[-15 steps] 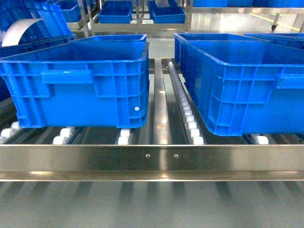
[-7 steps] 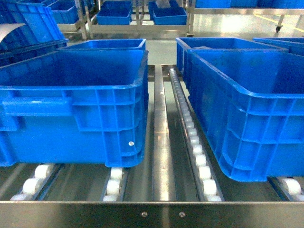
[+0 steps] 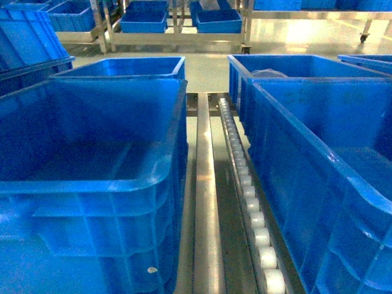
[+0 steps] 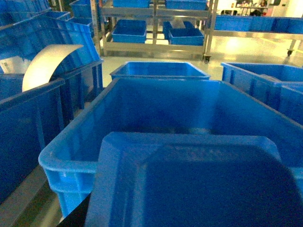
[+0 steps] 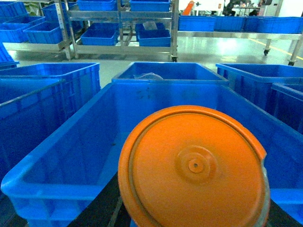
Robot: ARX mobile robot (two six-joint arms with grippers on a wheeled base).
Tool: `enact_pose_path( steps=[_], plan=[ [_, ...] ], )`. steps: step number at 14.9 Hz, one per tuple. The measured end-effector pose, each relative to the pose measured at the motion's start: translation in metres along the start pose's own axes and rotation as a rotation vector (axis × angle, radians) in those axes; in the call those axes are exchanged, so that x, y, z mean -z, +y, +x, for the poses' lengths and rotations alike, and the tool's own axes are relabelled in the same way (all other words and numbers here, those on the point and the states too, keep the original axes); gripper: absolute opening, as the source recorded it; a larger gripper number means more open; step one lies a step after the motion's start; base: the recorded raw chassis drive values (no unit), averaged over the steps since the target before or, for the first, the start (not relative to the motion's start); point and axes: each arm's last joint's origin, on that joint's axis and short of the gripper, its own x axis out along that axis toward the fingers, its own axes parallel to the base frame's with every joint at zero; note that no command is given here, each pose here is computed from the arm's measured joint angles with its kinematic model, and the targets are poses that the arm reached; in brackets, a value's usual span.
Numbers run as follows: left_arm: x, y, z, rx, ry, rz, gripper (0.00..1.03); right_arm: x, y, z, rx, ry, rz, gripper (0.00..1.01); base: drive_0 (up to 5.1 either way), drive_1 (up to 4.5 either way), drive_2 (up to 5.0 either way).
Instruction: Sort blue parts and orange caps into right shelf containers
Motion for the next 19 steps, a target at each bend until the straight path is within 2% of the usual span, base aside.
enact_pose_path(
  steps=[19],
  plan=[
    [-0.0002, 0.0000, 0.0000, 0.000, -0.002, 0.000, 0.42, -0.0004, 0.0000, 0.0000, 0.000, -0.004, 0.000, 0.43, 0.0, 0.00, 0.0]
  ],
)
